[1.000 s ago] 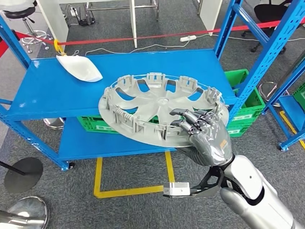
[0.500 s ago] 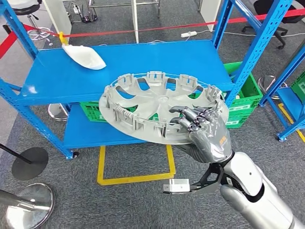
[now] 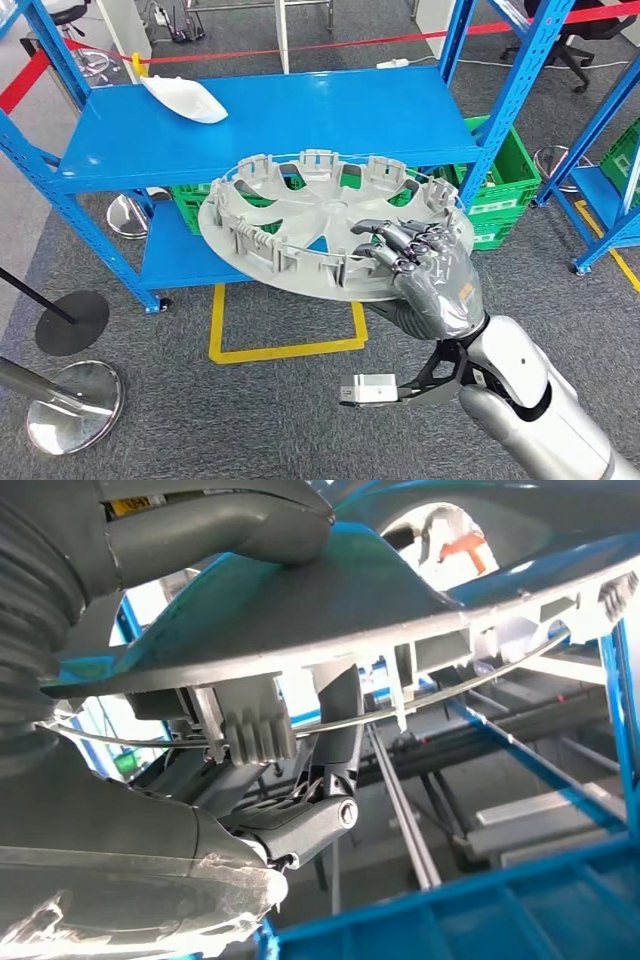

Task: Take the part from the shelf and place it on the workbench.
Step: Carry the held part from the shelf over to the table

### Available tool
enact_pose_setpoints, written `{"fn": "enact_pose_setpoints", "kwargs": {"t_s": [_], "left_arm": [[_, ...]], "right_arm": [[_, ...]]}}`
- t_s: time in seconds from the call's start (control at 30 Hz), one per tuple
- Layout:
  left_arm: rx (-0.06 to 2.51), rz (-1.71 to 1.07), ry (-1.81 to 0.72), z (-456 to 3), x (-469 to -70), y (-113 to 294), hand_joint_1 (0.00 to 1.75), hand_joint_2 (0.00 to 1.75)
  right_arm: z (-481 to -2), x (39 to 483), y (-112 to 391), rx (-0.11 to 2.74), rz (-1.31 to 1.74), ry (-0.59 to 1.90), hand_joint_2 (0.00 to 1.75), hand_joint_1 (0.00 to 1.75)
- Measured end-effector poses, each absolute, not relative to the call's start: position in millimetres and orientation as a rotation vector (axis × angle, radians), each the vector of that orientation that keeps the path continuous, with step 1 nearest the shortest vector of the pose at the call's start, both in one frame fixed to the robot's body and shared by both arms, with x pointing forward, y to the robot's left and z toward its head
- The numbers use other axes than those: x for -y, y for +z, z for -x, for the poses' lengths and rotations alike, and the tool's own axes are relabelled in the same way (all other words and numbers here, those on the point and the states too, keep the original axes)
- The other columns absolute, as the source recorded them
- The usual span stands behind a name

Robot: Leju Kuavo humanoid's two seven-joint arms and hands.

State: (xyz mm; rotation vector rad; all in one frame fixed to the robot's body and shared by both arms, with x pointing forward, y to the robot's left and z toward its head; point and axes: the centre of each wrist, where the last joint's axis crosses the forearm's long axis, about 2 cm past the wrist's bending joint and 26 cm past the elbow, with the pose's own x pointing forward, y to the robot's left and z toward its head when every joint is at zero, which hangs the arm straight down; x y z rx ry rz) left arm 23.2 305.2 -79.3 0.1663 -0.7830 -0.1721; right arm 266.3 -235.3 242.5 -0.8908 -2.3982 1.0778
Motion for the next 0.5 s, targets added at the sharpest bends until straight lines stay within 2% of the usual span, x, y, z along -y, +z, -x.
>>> {"fn": "enact_pose_setpoints", "kwargs": {"t_s": [0.5], "left_arm": [[0.777, -0.164, -0.143, -25.6, -308.2, -78.5, 0.00, 0.00]], "right_arm": [[-269.2, 232.5, 241.5, 2.321, 0.958, 1.127, 1.75, 1.75]]}}
